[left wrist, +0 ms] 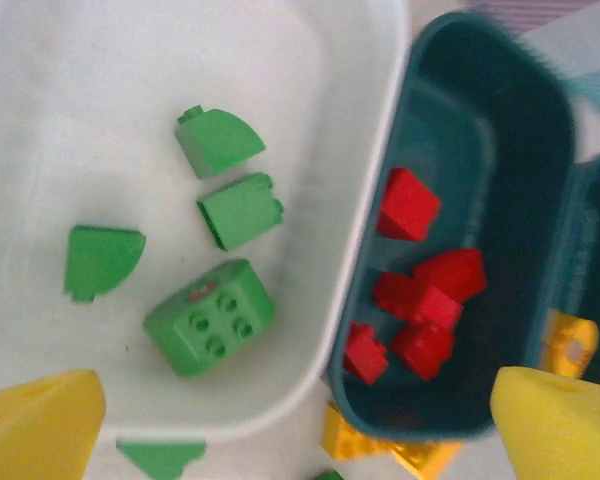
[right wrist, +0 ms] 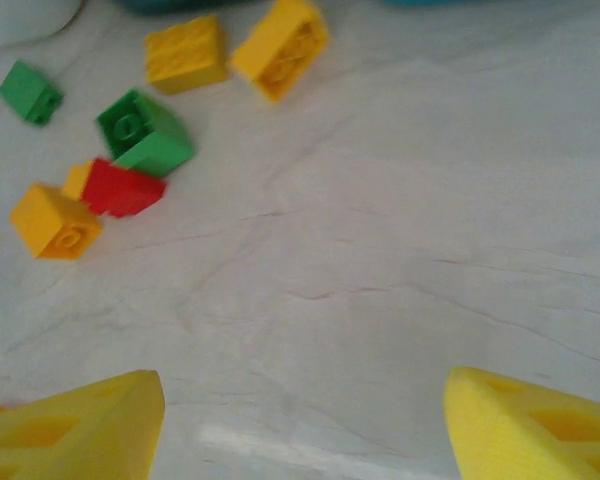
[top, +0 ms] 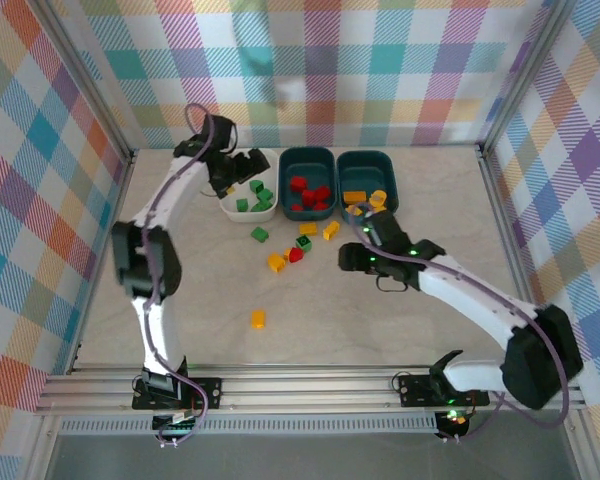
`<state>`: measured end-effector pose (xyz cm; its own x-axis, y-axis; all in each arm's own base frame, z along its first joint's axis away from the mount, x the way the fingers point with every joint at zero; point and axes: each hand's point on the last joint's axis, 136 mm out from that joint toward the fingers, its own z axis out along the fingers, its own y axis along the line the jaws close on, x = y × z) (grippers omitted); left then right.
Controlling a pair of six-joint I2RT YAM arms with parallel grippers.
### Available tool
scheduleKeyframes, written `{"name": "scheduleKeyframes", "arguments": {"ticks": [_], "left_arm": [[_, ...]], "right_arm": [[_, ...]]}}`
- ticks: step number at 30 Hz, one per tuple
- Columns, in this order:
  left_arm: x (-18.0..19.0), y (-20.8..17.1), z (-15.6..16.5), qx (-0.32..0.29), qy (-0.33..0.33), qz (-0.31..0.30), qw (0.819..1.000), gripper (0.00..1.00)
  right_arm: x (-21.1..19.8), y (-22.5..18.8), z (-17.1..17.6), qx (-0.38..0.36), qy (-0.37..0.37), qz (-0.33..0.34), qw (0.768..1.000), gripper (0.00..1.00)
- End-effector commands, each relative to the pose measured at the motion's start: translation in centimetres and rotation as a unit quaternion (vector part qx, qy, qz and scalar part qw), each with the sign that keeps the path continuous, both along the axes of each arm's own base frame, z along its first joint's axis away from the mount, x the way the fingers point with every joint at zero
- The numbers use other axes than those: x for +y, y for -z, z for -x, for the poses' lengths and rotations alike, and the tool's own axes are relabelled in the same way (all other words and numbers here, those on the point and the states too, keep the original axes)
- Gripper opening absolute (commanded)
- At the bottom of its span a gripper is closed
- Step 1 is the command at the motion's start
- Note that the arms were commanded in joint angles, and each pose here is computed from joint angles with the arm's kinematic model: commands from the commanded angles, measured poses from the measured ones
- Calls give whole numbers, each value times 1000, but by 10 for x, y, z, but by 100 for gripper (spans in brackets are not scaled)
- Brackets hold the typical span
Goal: Sort the legos into containers by color
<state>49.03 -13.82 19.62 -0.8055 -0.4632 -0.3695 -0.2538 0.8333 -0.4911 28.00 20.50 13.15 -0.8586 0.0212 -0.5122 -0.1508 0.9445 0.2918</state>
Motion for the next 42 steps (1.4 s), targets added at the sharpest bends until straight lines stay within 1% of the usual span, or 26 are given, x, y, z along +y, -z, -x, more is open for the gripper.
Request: {"name": "scheduleKeyframes", "arguments": {"ticks": [1,4,6,8,11,13,17,20,25,30,33,38,40,42], "left_arm": [[19,-23,32,-50,-40,10,998,100],[43,16,81,-24,-84,-13,996,100],[58,53,118,14,-105,-33,994,100],[75,87,155,58,-127,-62,988,100],[103,112,195,100,-166,-110,975,100],[122,121,211,121,-200,-121,965,100],[152,125,220,138,-263,-75,952,100],[166,121,218,133,-289,-45,947,100],[167,120,215,126,-295,-22,947,100],[163,128,221,129,-291,-12,948,100],[160,130,224,128,-287,-6,949,100],[153,129,222,121,-280,17,952,100],[151,128,221,119,-278,24,953,100],[148,127,219,117,-275,33,954,100]], "right_arm": [[33,-1,-6,-19,-31,28,999,73],[68,6,-4,-16,-70,35,997,73],[97,13,3,-4,-102,32,994,73],[131,21,17,10,-141,34,989,73],[170,36,48,35,-175,45,983,73],[187,50,69,62,-178,56,980,73],[209,70,100,94,-178,83,976,73],[218,79,107,111,-172,89,975,73],[225,98,109,139,-163,113,970,73],[234,113,114,150,-172,124,966,66],[230,116,110,141,-163,142,966,58],[213,110,104,119,-146,161,969,36],[207,102,101,104,-141,163,971,31],[200,90,95,84,-136,166,973,29]]}}
